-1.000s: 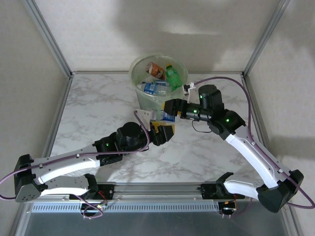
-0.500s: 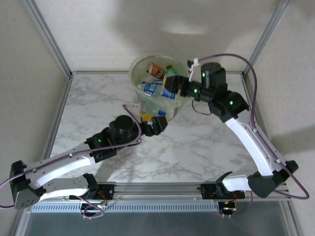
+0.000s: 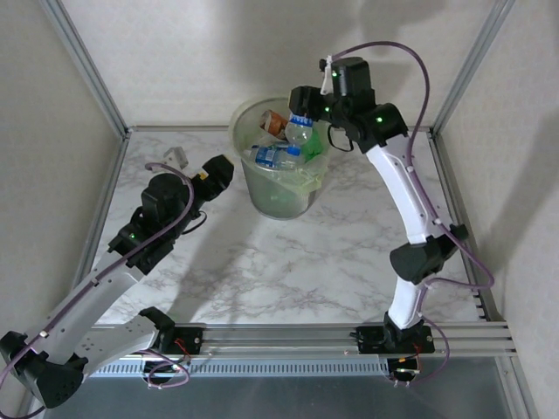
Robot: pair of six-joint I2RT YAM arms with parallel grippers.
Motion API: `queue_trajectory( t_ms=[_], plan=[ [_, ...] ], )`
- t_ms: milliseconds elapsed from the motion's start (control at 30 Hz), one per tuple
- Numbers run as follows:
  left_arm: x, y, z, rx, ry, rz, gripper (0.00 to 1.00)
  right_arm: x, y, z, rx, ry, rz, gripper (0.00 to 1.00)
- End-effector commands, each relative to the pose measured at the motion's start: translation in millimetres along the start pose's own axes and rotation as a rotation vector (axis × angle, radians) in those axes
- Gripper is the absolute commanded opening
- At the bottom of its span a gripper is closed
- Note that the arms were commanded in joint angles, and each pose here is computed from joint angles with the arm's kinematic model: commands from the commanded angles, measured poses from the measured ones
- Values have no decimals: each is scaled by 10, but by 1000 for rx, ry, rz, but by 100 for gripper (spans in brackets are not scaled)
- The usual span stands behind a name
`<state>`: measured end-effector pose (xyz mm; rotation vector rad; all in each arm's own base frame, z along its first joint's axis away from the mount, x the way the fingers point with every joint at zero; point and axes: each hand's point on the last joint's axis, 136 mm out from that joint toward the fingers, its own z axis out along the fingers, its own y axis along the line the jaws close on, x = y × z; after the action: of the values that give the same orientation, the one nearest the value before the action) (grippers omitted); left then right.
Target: Put the plastic bottles in the bin
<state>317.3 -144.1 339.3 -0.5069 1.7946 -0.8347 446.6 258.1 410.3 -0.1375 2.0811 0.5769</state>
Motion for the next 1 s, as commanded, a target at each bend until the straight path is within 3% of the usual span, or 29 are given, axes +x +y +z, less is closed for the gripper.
queue_trajectory(
  t_ms=[0,233,700,900,967],
  plan=[
    [68,43,38,1,32,-31,96,-2,-206,36,111,1,-64,58],
    [48,76,70,-6,27,-28,94,-62,-161,181,80,-21,-43,59],
    [130,214,93,-22,39,-61,92,-297,43,517,-212,-66,427,58],
    [128,257,52,-23,31,-69,92,-130,78,759,-236,-38,531,58],
    [121,273,37,-25,28,-72,92,-57,117,826,-231,-29,546,64]
  ],
)
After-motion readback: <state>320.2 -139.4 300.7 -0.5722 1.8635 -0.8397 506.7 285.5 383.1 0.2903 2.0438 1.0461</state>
